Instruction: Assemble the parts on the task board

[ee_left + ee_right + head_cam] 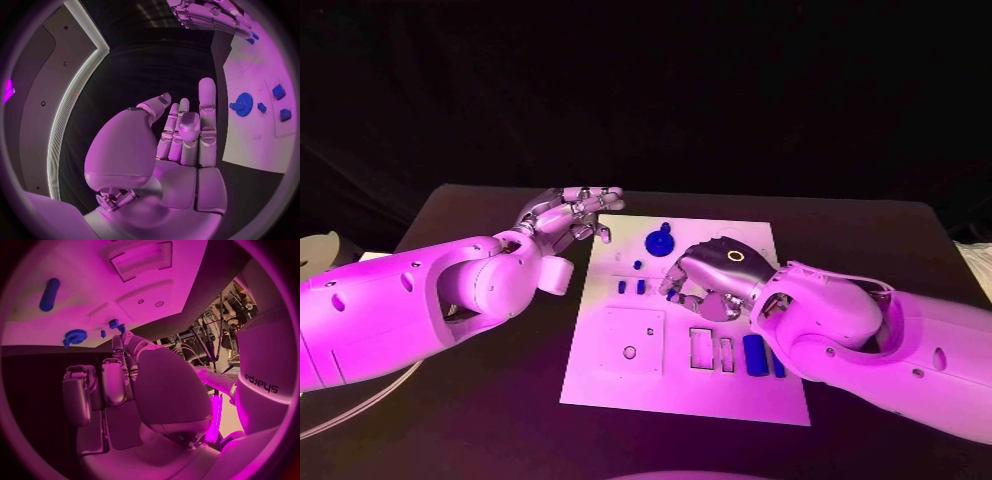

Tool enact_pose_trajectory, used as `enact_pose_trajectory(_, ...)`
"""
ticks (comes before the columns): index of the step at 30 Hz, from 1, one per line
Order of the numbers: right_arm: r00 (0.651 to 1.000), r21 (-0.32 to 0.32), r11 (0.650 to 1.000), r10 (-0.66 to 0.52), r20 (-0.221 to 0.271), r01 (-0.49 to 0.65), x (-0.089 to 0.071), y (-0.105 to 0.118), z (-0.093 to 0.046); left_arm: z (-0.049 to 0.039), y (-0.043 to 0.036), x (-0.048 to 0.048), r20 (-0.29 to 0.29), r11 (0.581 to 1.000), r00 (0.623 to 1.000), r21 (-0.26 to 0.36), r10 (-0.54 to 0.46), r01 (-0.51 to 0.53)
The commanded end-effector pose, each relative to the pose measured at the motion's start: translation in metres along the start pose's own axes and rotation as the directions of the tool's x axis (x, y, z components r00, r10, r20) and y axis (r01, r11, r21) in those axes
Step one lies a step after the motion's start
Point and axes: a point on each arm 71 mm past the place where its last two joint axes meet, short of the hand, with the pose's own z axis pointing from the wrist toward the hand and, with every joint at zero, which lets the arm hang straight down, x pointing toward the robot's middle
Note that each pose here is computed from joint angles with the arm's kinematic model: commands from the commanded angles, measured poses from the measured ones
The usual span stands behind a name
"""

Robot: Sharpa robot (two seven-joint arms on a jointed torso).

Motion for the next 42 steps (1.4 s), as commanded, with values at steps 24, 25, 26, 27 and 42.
enact_pose_trajectory(24, 0.992, -0.051, 0.997, 0.048, -0.12, -0.055, 0.051, 0.021, 0.015, -0.0009, 0.0003, 0.0111, -0.041, 1.0, 0.999, -0.001, -0.02, 0.02)
enact_pose_trajectory(25, 0.991, -0.051, 0.997, 0.047, -0.122, -0.054, 0.052, 0.021, 0.016, -0.001, 0.0004, 0.0112, -0.042, 1.0, 0.999, -0.001, -0.02, 0.02)
enact_pose_trajectory(26, 0.991, -0.052, 0.997, 0.046, -0.124, -0.053, 0.052, 0.022, 0.016, -0.001, 0.0004, 0.0113, -0.043, 1.0, 0.999, -0.002, -0.02, 0.02)
enact_pose_trajectory(27, 0.991, -0.052, 0.997, 0.045, -0.127, -0.052, 0.052, 0.022, 0.016, -0.001, 0.0004, 0.0114, -0.043, 1.0, 0.999, -0.002, -0.021, 0.021)
enact_pose_trajectory(42, 0.989, -0.041, 0.999, -0.007, -0.149, 0.0, 0.057, 0.022, 0.02, -0.0014, 0.0005, 0.0118, -0.047, 1.0, 0.999, -0.005, -0.022, 0.022)
